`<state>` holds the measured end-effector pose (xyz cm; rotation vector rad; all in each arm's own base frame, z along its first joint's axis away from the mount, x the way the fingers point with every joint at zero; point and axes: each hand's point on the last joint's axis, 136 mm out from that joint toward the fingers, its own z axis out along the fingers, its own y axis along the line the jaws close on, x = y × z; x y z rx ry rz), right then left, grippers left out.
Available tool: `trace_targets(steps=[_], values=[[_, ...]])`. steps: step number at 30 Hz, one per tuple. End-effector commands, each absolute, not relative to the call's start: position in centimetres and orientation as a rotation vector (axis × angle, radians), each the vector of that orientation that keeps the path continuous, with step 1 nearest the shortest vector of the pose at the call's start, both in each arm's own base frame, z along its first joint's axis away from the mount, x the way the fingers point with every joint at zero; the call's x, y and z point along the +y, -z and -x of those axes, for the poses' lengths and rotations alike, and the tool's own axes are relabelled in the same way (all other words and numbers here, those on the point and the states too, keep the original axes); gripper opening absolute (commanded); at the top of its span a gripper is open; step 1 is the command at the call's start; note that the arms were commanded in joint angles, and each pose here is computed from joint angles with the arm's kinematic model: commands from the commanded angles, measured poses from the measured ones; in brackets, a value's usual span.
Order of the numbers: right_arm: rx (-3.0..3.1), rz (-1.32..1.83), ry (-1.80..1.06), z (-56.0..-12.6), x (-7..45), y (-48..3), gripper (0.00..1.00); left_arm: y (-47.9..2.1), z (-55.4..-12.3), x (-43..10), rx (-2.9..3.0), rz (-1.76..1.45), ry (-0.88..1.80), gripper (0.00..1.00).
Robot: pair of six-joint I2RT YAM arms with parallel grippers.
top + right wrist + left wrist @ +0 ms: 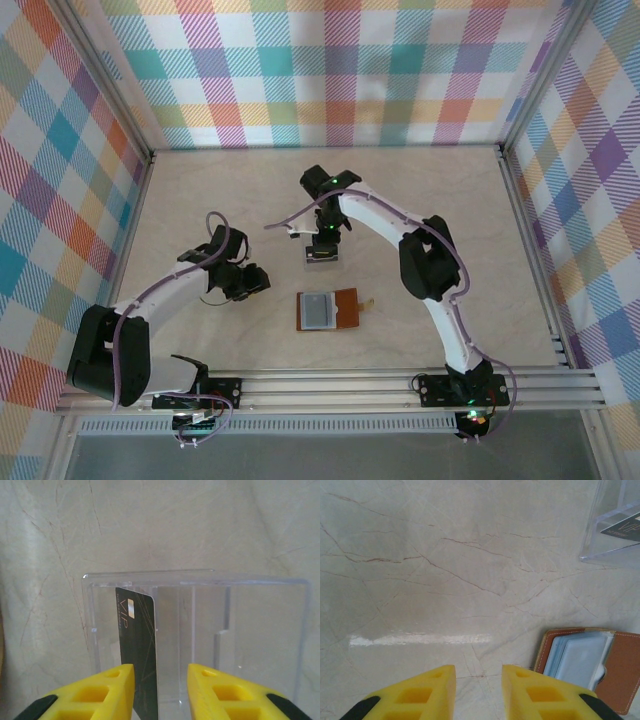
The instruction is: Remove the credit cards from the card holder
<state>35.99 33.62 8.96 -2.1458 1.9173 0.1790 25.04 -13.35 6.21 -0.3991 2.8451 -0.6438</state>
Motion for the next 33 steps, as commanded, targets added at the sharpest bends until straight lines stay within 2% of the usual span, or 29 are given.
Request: trace_targets(steps=[1,8,15,22,33], values=[[1.845,2.079,-0.207,-35.5,34.3,-12.5,0.37,-6.6,-25.1,-13.2,2.829,0.388,0.673,0.31],[1.836,2.039,-0.088,-37.6,34.3,-10.3,0.4,-6.5,-25.1,-13.6,2.833,0.394,0.703,0.31],[1.851,2.057,-0.128,-37.3,34.7,-8.4,0.42,-6.4,-25.0,-13.7,2.846,0.392,0.707,0.32],[1.85,2.078,-0.136,-36.6,34.6,-7.4,0.49,-6.5,-25.2,-13.8,2.832,0.402,0.725,0.32],[1.822,2.052,-0.126,-36.4,35.2,-7.9,0.56,-7.1,-24.4,-13.7,2.8,0.42,0.755,0.33]])
